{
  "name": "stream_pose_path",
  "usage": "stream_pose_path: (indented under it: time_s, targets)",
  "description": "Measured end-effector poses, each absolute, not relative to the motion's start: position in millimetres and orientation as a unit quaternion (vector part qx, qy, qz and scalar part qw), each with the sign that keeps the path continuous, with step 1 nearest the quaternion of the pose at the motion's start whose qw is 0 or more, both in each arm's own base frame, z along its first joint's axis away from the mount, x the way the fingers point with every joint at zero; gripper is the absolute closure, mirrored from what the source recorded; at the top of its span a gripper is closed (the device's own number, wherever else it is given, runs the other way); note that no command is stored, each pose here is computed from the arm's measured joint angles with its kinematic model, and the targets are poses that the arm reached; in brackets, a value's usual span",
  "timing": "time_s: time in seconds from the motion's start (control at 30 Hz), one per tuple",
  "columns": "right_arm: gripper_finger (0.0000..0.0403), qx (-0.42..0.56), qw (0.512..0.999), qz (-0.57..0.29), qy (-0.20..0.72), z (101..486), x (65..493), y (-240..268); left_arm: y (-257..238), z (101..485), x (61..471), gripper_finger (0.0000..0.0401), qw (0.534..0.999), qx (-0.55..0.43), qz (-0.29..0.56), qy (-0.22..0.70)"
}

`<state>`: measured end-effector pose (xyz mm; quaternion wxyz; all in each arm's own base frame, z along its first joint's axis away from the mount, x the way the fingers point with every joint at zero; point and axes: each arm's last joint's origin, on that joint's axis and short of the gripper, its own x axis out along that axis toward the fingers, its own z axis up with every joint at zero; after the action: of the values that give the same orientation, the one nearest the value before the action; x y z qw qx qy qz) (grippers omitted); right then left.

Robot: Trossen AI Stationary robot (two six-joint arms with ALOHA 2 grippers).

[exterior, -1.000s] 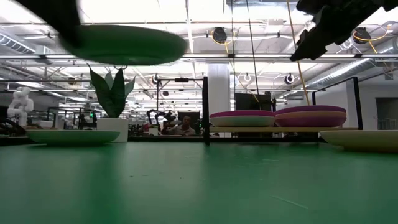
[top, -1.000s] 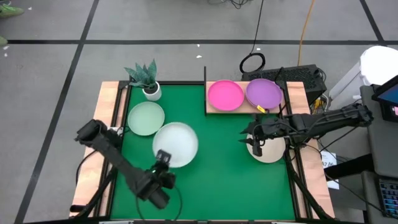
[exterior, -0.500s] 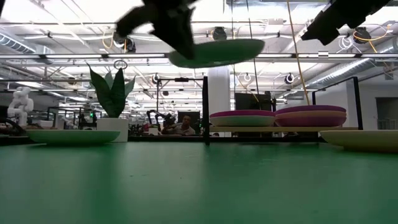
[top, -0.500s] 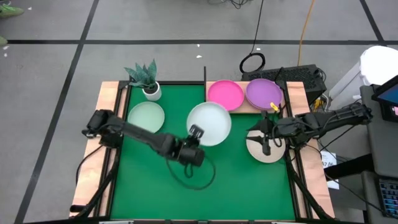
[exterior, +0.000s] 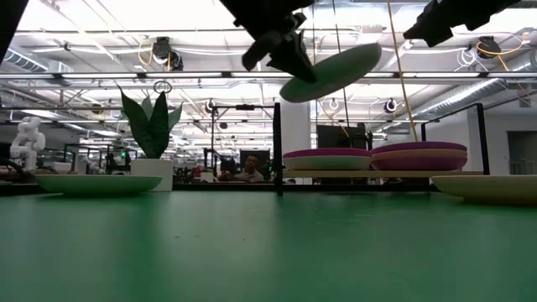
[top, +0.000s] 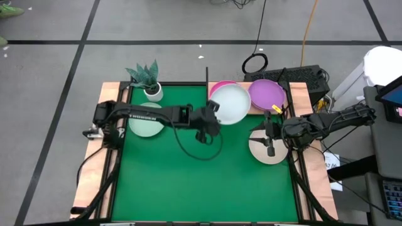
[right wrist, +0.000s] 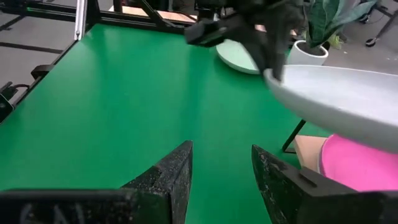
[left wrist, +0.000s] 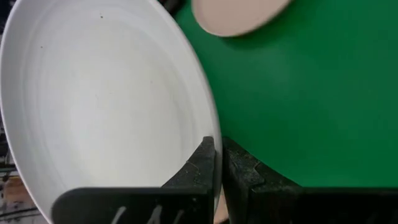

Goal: Place and stack plates onto a shelf
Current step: Stack the gray plate on top of the pink plate on the shelf

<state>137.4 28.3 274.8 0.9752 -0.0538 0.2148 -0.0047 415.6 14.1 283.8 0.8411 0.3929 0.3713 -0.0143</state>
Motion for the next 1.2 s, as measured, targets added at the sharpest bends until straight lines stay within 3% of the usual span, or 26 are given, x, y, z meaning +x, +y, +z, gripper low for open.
stream_pose_path:
  time_s: [0.2, 0.4, 0.9, 1.2]
  targets:
    - [0.0257, -0.051, 0.975, -0.005, 0.215, 275, 137, 28, 41, 292, 421, 0.0391, 0.873, 0.37, -0.006, 0.317]
    - [0.0257, -0.043, 0.979, -0.005, 0.2, 277, 139, 29, 58, 276, 443, 0.0391, 0.885, 0.381, 0.018, 0.267]
    - [0.0257, -0.04, 0.976, 0.004, 0.214, 275, 137, 31, 99, 233, 455, 0.039, 0.89, 0.325, 0.072, 0.312]
    - [0.0257, -0.04, 0.976, 0.004, 0.215, 275, 136, 31, 102, 218, 457, 0.0366, 0.888, 0.313, 0.067, 0.33]
